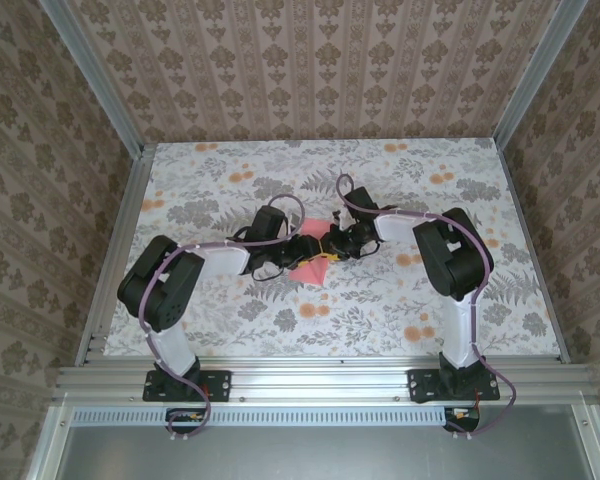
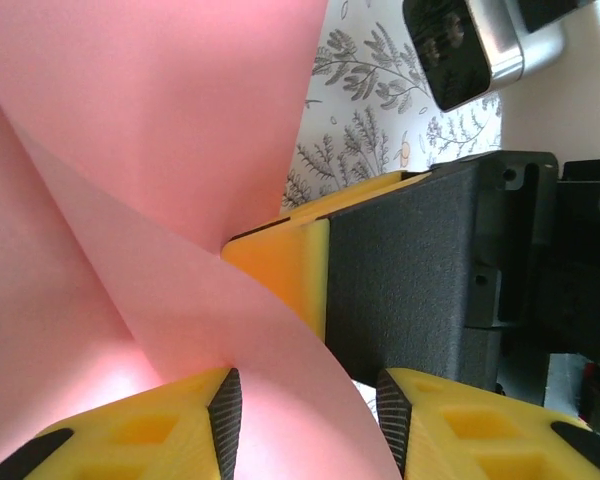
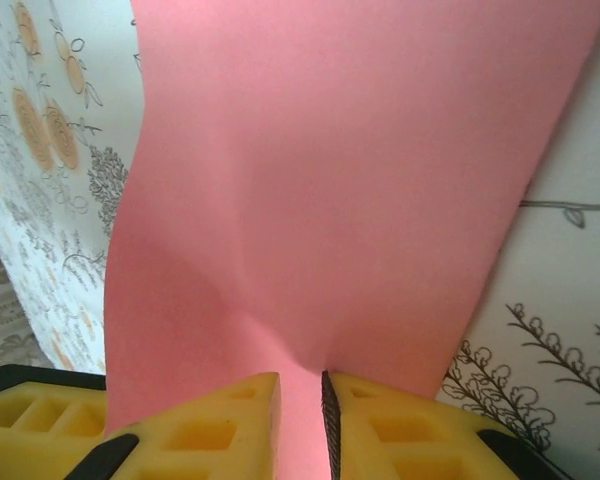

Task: Fold a paper plane with a square sheet of paper (pick it up from the middle)
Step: Fold the triangle a second time at the center of the table.

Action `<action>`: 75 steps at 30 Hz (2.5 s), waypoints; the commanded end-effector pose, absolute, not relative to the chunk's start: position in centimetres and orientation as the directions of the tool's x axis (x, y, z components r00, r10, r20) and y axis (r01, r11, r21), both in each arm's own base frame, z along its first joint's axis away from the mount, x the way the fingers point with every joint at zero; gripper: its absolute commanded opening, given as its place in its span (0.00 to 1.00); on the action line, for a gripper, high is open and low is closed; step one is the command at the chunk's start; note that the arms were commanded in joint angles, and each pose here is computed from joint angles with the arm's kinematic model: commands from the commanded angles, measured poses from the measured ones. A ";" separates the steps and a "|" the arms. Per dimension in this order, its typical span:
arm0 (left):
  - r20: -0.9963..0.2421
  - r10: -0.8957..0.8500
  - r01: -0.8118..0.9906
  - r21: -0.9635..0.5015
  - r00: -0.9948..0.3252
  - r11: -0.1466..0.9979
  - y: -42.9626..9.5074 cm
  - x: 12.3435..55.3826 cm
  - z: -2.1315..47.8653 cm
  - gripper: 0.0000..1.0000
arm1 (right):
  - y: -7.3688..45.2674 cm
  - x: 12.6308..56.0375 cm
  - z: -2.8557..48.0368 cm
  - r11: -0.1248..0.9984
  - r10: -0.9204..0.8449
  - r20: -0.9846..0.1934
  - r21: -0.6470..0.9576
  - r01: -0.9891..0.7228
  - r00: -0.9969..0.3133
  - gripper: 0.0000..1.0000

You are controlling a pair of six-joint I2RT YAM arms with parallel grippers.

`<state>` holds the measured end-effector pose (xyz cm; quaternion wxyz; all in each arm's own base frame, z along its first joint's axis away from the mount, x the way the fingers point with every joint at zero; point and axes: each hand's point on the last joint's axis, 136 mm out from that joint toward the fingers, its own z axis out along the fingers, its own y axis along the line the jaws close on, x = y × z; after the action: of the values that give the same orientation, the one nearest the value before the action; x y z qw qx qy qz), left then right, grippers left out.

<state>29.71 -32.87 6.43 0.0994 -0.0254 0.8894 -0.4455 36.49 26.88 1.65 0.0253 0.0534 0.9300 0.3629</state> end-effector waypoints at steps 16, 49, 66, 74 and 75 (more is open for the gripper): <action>-0.236 -0.166 0.115 -0.839 -0.957 0.533 -32.8 30.2 7.0 0.48 | 24.3 34.6 -1.2 0.687 0.256 0.192 0.654 0.318 -0.947 0.23; -0.243 -0.169 0.119 -0.838 -0.955 0.533 -32.6 30.0 5.7 0.38 | 23.9 34.6 -1.9 0.633 0.297 0.239 0.676 0.378 -0.924 0.35; -0.207 -0.185 0.087 -0.858 -0.961 0.506 -33.3 30.2 4.9 0.45 | 23.9 34.7 -1.5 0.582 0.301 0.254 0.715 0.387 -0.919 0.36; -0.203 -0.199 0.067 -0.843 -0.959 0.534 -32.7 30.1 4.2 0.30 | 24.2 34.8 1.3 0.590 0.217 0.148 0.767 0.251 -0.965 0.33; -0.202 -0.199 0.066 -0.842 -0.959 0.535 -32.7 30.1 4.2 0.30 | 24.3 34.7 1.7 0.587 0.204 0.135 0.775 0.232 -0.969 0.33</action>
<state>30.12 -32.97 4.70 0.1373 -0.0342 0.8621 -0.4867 36.72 25.91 3.07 0.0108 0.1070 0.8754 0.4713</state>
